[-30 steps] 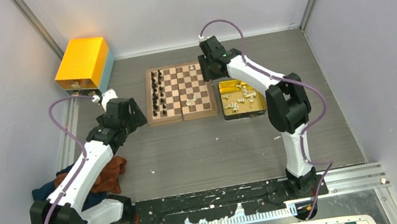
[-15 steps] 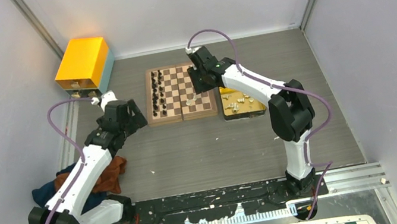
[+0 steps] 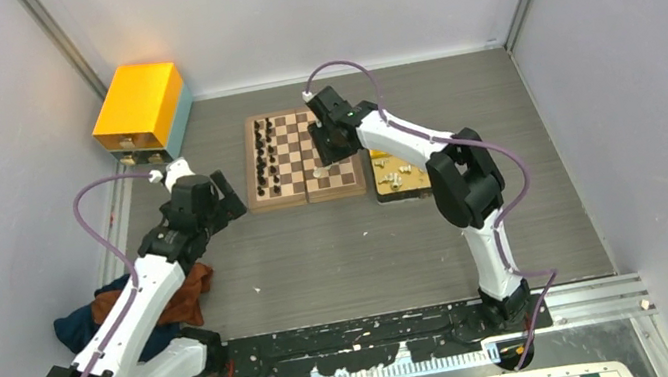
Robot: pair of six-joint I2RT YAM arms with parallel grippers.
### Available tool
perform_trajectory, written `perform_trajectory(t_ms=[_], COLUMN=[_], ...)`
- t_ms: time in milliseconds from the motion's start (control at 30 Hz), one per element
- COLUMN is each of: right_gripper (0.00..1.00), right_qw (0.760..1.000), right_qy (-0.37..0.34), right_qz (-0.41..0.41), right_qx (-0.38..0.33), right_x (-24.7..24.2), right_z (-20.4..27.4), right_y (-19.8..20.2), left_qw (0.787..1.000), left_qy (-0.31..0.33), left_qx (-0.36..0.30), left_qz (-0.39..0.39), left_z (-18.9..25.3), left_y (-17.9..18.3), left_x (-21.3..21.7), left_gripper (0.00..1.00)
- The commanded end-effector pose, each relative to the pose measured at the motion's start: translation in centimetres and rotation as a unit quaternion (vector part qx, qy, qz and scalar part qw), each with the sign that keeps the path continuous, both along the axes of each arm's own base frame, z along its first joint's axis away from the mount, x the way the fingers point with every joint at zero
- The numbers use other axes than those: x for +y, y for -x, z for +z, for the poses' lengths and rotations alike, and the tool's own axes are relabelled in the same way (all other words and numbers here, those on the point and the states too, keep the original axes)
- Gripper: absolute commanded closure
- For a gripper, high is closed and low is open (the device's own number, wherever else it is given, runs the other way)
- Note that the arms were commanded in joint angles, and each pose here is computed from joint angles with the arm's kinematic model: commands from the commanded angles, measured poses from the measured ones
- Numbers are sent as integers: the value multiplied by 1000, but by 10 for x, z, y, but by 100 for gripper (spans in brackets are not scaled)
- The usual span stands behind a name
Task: Set up the chess pieces on the board
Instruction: Pick up the chess piece from the chessboard.
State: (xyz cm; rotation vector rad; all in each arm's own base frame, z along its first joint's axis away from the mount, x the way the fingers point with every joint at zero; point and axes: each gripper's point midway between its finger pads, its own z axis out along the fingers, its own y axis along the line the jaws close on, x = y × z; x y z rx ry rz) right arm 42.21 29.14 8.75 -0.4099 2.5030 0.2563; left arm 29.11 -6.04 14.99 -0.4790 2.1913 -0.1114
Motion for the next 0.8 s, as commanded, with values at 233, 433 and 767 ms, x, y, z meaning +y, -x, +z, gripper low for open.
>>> perform_trajectory(t_ms=[233, 433, 767], right_gripper=[57, 58, 63], right_qw=[1000, 1000, 1000], right_qy=[-23, -20, -17], right_qz=[8, 9, 8], right_qx=[-13, -9, 1], right_x=[19, 22, 24], right_z=[13, 9, 0], right_y=[-13, -16, -18], left_qw=[1000, 1000, 1000], left_qy=[6, 4, -2], left_qx=[-20, -22, -26], left_qz=[1, 1, 0], left_z=[9, 10, 10], left_y=[-1, -2, -2], left_x=[1, 1, 3], left_gripper=[4, 4, 4])
